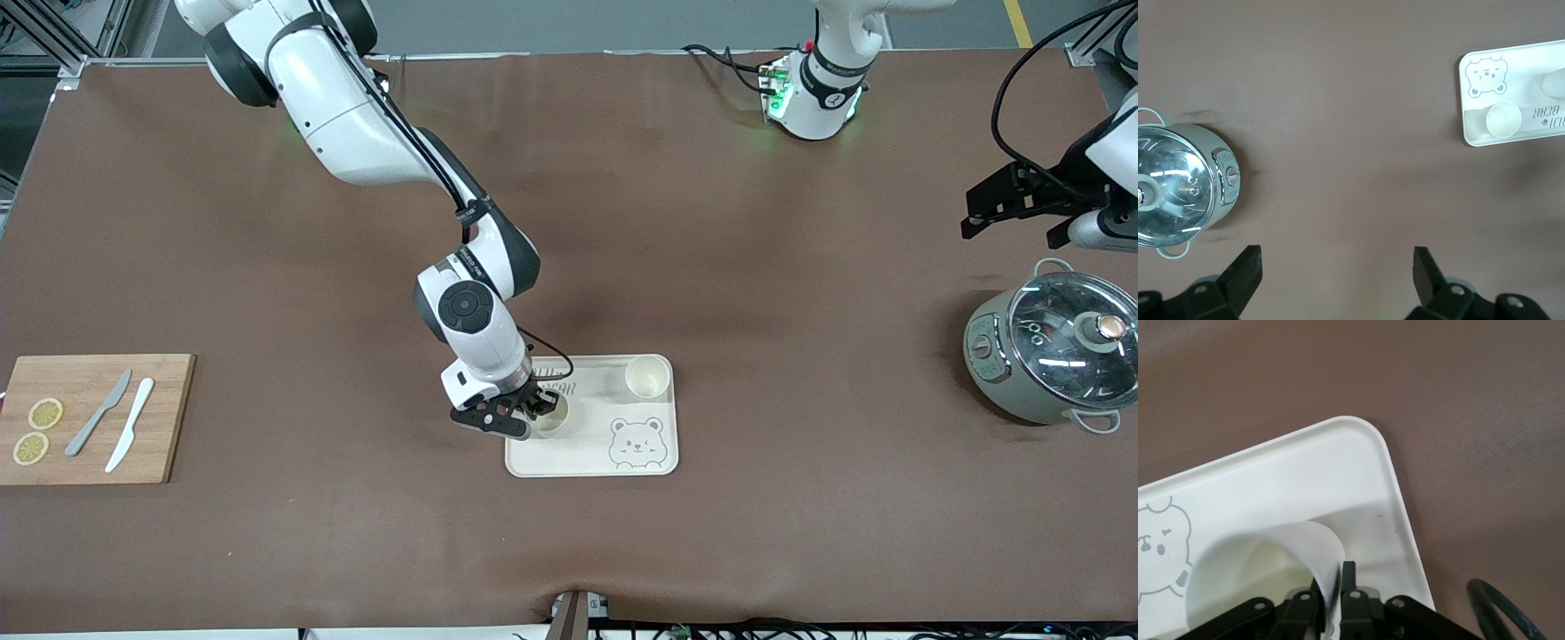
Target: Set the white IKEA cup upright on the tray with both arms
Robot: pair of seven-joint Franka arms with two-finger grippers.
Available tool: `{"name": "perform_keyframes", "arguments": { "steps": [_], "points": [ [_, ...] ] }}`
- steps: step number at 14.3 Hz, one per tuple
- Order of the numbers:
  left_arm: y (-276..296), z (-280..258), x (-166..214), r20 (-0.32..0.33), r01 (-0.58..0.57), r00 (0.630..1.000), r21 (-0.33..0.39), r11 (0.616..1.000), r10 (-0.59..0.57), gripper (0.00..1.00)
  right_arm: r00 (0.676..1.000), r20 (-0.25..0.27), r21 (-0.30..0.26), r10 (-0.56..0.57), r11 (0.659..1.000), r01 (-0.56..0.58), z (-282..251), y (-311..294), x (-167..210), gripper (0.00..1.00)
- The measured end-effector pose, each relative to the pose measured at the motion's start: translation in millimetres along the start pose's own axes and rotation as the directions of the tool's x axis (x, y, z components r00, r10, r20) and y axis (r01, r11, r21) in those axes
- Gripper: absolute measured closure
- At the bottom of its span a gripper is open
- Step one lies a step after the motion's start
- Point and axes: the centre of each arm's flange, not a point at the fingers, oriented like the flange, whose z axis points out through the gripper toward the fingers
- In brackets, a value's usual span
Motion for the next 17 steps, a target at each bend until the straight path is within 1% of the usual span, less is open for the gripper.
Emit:
{"name": "perform_keyframes", "arguments": {
  "steps": [1,2,3,4,5,6,7,8,10,11,12,14,15,17],
  "points": [
    [-1,0,1,-0.005,0.001,1.0,0.0,1.0,-0.001,0.0,1.0,-0.007,-0.003,-0.002,1.0,0.002,-1,1,2,0.73],
    [-1,-1,2,-0.014,0.002,1.0,0.001,1.0,-0.002,0.0,1.0,-0.016,-0.005,-0.003,1.0,0.003,-3,2,6,0.6],
    [-1,-2,3,-0.024,0.002,1.0,0.001,1.0,-0.002,0.0,1.0,-0.025,-0.005,-0.003,1.0,0.003,-5,2,10,0.51],
    [-1,-2,4,-0.03,0.002,1.0,0.001,1.0,-0.002,0.0,0.999,-0.034,-0.001,-0.001,1.0,0.001,-10,2,14,0.39],
    [-1,-2,4,-0.033,0.002,0.999,0.001,1.0,-0.002,0.0,0.999,-0.042,0.002,0.002,1.0,-0.002,-15,2,18,0.3],
    [-2,-2,4,-0.034,0.003,0.999,0.001,1.0,-0.003,0.0,0.999,-0.043,-0.005,0.006,1.0,-0.006,-25,3,25,0.2],
    [-2,-2,4,-0.034,0.004,0.999,0.001,1.0,-0.004,0.0,0.999,-0.037,-0.022,0.003,1.0,-0.004,-42,6,34,0.09],
    [-3,-1,5,-0.034,0.005,0.999,0.001,1.0,-0.005,0.0,1.0,-0.028,-0.038,-0.01,0.999,0.009,-68,9,45,0.01],
    [-5,2,7,-0.032,0.006,0.999,0.006,1.0,-0.006,0.0,1.0,-0.004,-0.067,-0.025,0.997,0.025,-154,19,70,0.0],
    [-7,4,8,-0.03,0.005,1.0,0.024,1.0,-0.004,0.0,1.0,0.02,-0.071,-0.019,0.997,0.021,-209,28,78,0.0],
    [-8,5,9,-0.027,0.001,1.0,0.049,0.999,0.001,0.0,0.999,0.052,-0.062,-0.009,0.998,0.012,-268,41,82,0.0],
    [-9,7,10,-0.022,-0.004,1.0,0.079,0.997,0.006,0.0,0.994,0.112,-0.067,-0.015,0.997,0.022,-379,83,78,0.0],
    [-10,7,11,-0.023,-0.004,1.0,0.083,0.997,0.006,0.0,0.991,0.132,-0.079,-0.023,0.996,0.034,-422,107,72,0.0],
    [-10,9,12,-0.023,-0.004,1.0,0.085,0.996,0.006,0.0,0.99,0.138,-0.088,-0.04,0.995,0.052,-477,152,60,0.0]
  ]
}}
